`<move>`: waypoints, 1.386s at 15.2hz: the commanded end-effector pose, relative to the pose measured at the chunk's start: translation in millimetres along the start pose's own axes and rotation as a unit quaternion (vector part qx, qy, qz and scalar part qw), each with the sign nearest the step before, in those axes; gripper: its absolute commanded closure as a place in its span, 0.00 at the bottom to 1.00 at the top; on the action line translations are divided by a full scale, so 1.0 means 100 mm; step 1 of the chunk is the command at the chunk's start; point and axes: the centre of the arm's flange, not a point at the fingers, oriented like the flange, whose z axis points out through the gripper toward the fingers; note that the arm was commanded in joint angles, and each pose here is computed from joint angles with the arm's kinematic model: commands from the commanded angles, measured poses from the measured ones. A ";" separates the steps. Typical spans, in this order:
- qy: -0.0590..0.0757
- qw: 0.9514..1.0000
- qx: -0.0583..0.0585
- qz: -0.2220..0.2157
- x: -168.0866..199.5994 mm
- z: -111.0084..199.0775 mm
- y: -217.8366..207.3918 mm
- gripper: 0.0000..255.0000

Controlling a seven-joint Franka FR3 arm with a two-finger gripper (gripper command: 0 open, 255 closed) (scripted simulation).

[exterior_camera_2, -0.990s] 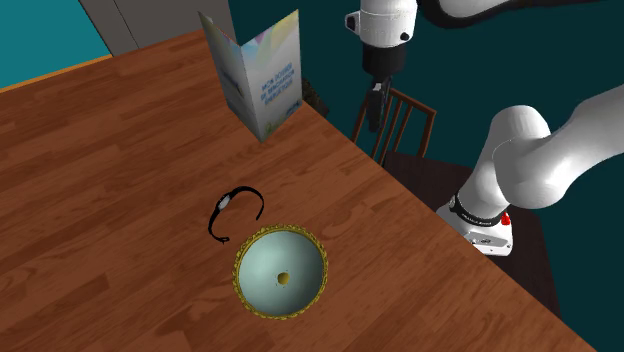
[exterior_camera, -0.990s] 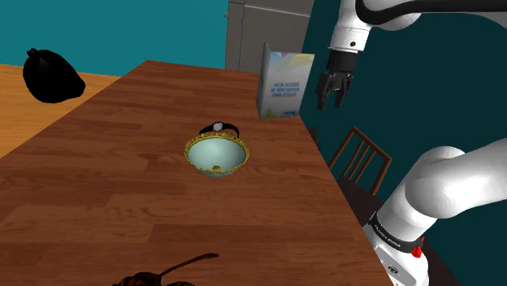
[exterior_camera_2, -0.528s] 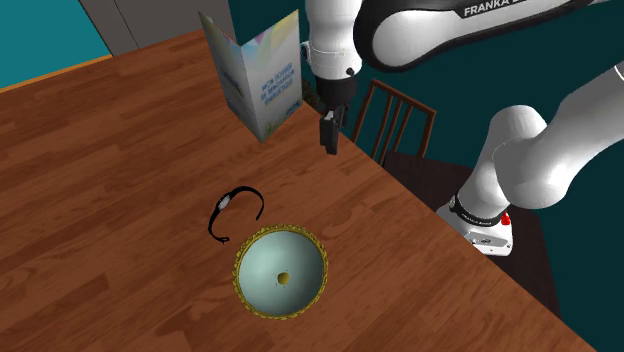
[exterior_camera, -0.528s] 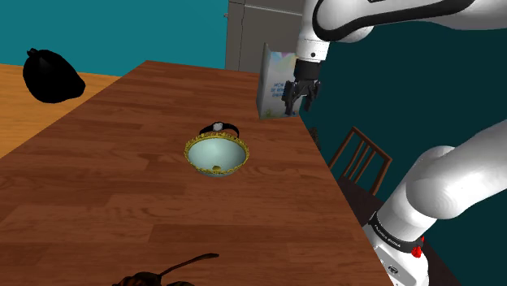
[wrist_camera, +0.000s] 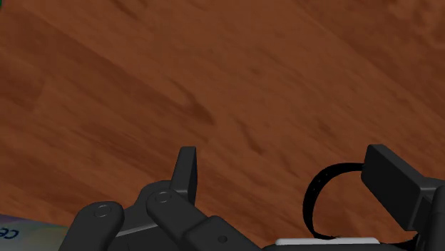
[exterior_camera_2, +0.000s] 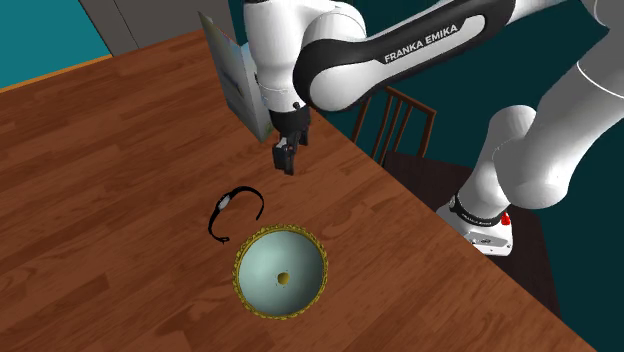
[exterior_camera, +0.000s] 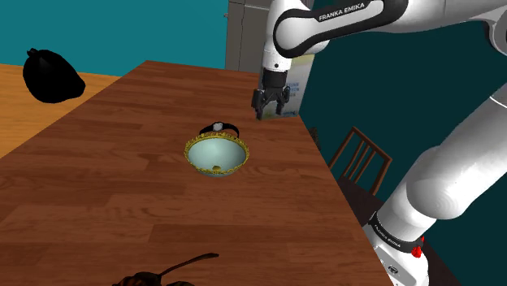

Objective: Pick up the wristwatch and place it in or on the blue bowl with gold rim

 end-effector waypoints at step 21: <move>0.018 0.999 -0.026 -0.002 1.05 0.88 -0.66 0.00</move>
